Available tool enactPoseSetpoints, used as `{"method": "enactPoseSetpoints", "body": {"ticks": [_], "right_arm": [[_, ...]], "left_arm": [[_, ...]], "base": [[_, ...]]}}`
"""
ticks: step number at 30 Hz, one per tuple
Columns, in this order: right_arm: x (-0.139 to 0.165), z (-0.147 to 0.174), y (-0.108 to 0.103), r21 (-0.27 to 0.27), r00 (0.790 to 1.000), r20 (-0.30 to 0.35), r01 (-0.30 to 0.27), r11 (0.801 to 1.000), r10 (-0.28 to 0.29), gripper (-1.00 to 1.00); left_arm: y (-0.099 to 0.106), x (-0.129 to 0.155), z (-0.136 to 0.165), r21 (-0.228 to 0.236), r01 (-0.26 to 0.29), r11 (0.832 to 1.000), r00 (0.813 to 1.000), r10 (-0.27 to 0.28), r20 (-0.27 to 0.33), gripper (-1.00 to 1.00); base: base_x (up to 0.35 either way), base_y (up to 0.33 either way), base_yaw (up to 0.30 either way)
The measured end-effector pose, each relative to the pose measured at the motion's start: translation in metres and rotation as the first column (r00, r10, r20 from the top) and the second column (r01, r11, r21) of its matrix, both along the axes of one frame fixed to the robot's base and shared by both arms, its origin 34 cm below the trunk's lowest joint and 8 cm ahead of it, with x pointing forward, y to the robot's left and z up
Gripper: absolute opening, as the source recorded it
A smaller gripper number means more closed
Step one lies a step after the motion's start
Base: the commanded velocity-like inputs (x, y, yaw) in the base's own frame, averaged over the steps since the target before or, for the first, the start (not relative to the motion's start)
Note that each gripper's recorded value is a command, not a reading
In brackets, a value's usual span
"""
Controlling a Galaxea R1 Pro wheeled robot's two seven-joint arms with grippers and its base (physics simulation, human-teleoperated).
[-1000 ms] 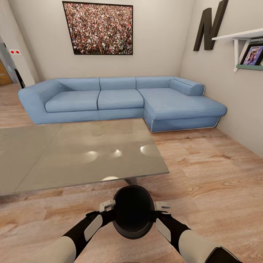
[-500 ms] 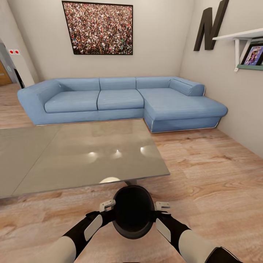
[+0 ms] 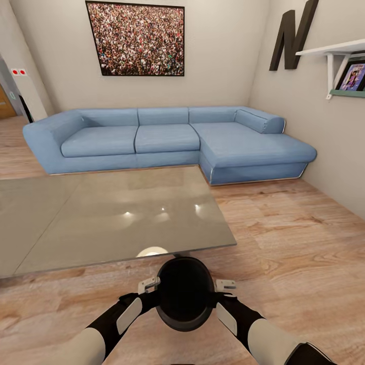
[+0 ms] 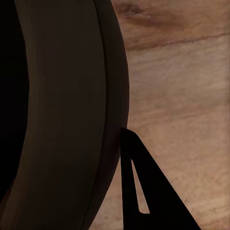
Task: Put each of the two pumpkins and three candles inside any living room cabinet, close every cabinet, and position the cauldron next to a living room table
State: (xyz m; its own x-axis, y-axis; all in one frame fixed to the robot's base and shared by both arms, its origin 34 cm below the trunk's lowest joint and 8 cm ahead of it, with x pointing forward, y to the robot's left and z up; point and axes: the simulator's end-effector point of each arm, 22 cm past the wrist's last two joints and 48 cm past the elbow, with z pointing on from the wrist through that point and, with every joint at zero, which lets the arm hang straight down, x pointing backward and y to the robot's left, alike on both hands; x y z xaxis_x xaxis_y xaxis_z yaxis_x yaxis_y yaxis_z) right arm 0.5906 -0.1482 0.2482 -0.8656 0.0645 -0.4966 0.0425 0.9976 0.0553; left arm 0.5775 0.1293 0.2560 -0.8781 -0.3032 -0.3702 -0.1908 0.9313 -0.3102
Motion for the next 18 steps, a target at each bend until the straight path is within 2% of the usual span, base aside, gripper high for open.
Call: {"method": "enactPoseSetpoints", "body": {"ticks": [18], "right_arm": [[-0.017,-0.032,0.0,0.001,0.998,-0.061,0.001,1.0,-0.001,-1.0]], "left_arm": [[0.0,-0.016,-0.031,0.0,0.001,1.0,0.998,-0.001,-0.061,-1.0]], "base": [[0.0,0.0,0.0]]}}
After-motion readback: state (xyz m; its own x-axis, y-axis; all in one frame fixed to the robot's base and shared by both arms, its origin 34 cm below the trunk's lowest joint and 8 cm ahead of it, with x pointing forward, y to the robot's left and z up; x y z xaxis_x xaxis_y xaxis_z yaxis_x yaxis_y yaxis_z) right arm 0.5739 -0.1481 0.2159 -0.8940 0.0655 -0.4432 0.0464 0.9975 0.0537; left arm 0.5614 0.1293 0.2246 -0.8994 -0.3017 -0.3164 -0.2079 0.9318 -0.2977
